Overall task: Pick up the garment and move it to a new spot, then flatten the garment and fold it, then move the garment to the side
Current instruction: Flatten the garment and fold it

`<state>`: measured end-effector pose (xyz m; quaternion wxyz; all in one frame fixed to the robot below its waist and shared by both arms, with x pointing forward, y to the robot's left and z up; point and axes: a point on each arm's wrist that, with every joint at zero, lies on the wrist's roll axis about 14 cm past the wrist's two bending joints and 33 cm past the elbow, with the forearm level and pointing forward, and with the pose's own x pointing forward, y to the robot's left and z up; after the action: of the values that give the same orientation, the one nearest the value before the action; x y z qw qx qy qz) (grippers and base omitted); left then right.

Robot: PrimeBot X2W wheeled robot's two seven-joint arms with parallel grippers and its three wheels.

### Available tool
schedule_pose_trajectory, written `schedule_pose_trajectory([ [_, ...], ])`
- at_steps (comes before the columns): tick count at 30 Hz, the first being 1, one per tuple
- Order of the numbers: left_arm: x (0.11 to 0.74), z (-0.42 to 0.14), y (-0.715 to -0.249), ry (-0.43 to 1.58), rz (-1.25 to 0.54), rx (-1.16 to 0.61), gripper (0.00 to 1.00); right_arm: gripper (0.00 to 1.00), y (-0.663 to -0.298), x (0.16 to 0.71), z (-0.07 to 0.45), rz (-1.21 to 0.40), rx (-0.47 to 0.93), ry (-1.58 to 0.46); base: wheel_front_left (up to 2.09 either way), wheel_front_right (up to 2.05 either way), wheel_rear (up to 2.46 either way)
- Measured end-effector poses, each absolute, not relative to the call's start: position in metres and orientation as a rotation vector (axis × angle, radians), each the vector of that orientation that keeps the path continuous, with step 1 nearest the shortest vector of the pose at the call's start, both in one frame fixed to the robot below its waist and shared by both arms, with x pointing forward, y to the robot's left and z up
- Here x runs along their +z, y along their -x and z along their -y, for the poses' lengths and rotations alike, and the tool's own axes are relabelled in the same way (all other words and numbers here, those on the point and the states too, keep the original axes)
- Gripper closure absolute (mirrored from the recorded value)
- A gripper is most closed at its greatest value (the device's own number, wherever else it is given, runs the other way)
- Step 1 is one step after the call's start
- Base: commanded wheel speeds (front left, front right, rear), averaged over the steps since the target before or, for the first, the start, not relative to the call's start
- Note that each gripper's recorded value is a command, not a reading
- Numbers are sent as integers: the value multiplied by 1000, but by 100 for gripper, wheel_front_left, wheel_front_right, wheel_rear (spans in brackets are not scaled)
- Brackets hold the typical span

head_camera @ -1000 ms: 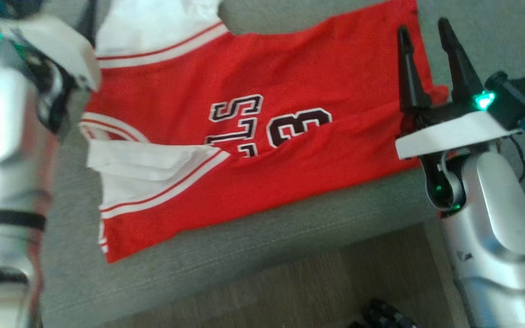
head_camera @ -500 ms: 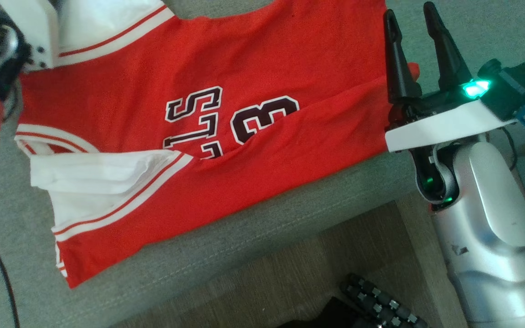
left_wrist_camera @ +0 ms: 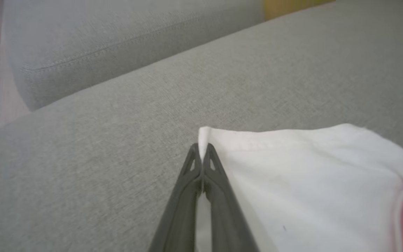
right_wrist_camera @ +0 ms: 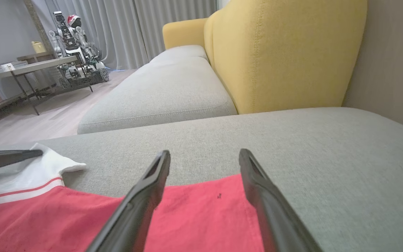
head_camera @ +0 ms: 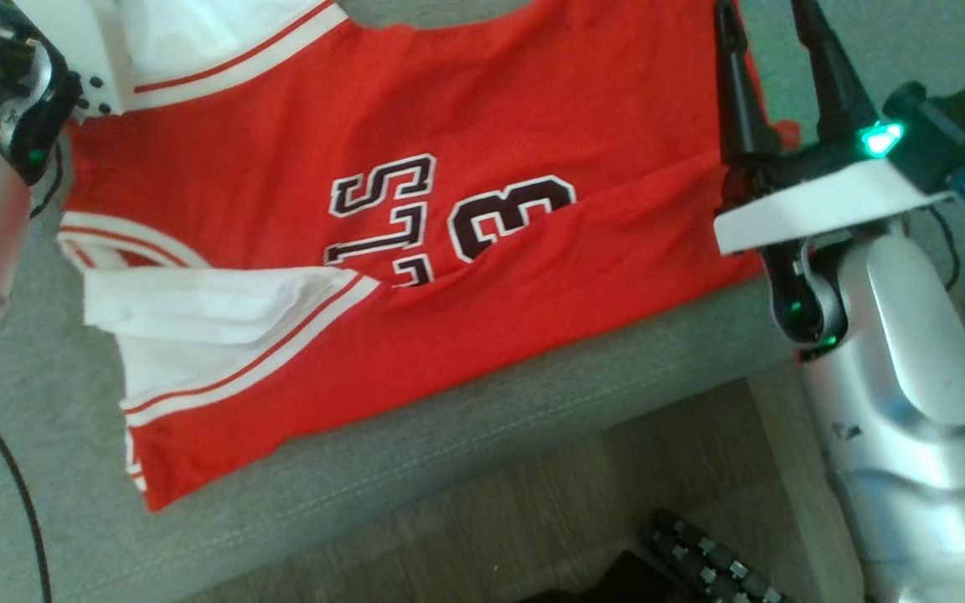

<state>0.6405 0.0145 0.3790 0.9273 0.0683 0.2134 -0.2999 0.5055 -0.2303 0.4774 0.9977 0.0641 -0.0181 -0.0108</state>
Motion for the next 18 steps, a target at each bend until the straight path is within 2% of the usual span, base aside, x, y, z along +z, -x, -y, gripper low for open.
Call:
schedule_pose_trajectory([
  [6,406,-31,-644,-93,-307,-576,100,0,-528,474,222,4,3,-121,0,0,0],
  [12,437,-43,-636,-31,-192,-550,100,0,-556,451,229,-137,38,-26,0,0,0],
  [18,439,-67,-625,-34,-176,-498,100,0,-575,420,232,-303,61,34,0,0,0],
])
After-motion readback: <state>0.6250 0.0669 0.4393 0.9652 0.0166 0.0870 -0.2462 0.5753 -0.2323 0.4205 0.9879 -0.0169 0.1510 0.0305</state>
